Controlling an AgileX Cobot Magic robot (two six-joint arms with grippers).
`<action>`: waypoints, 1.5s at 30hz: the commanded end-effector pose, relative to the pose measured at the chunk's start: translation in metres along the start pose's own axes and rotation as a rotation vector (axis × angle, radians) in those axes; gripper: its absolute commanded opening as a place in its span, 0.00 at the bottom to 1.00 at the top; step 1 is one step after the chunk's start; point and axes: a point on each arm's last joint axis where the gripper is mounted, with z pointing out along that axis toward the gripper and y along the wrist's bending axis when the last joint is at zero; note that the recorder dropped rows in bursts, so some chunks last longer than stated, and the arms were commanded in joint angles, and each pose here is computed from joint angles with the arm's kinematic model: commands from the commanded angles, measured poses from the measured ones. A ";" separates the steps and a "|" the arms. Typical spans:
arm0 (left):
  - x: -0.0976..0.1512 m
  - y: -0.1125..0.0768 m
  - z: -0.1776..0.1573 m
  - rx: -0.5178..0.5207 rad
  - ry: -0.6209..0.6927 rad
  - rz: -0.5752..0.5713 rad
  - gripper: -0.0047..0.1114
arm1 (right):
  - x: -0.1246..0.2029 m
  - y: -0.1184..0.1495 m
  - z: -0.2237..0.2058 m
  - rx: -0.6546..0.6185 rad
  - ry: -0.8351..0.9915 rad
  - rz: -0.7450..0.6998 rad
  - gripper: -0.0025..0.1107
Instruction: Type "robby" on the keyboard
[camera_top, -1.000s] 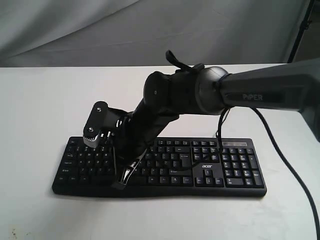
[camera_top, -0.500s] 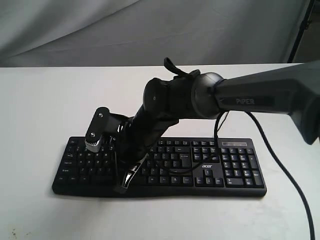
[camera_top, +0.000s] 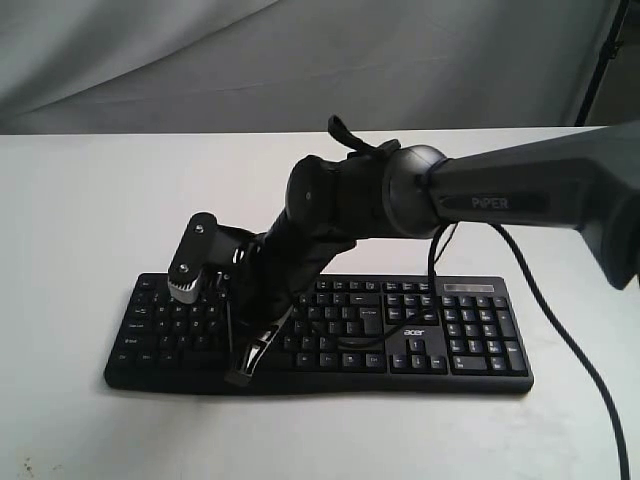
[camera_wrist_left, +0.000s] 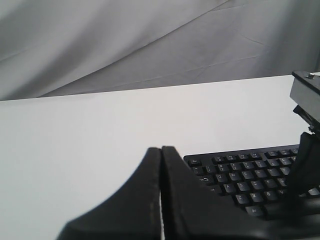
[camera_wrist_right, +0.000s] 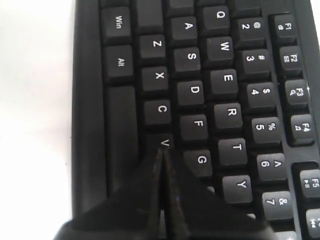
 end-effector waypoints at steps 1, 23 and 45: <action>0.001 0.000 0.000 0.005 -0.005 0.003 0.04 | -0.002 0.001 -0.001 0.006 -0.010 -0.003 0.02; 0.001 0.000 0.000 0.005 -0.005 0.003 0.04 | 0.000 0.001 0.001 -0.003 0.000 -0.005 0.02; 0.001 0.000 0.000 0.005 -0.005 0.003 0.04 | 0.005 0.002 0.009 -0.021 0.019 0.004 0.02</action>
